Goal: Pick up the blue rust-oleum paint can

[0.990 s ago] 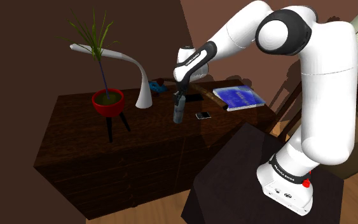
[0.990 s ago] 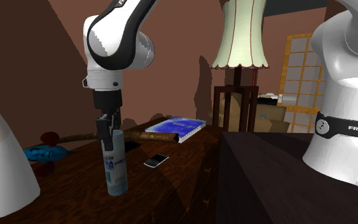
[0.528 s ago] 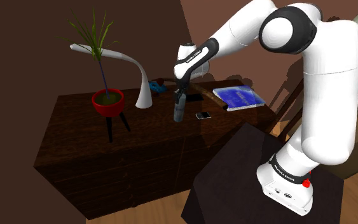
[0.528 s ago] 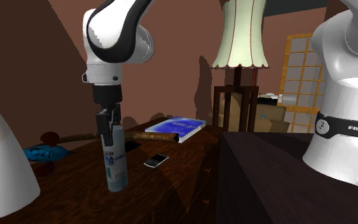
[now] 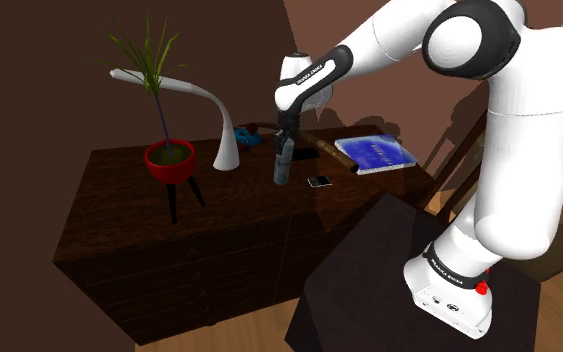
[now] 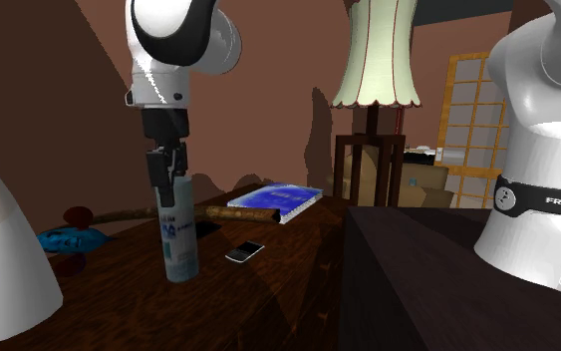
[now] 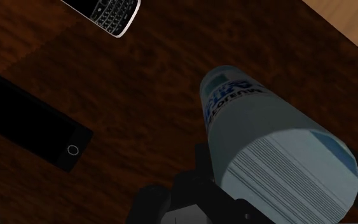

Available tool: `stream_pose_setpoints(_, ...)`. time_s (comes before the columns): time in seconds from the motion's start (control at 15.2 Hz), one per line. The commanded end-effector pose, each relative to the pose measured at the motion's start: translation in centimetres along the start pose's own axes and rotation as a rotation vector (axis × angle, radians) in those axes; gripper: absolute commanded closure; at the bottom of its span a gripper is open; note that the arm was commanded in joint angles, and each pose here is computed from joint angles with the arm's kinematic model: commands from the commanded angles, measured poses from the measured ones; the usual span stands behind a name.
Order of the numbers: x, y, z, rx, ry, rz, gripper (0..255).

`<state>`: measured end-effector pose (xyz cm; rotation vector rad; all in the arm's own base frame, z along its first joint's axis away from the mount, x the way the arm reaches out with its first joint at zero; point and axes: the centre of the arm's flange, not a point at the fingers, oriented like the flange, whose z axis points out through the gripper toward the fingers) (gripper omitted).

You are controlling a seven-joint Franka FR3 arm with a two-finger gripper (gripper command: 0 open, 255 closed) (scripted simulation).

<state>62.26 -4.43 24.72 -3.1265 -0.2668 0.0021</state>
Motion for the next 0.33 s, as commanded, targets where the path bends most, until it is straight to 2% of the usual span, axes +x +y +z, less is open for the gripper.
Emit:
stream_pose_setpoints(0.0, 0.0, -0.1, -1.1, 0.0, 0.001, 0.0, 255)
stream_pose_setpoints(0.26, 0.0, -0.1, -2.2, 0.0, 0.001, 0.0, 255)
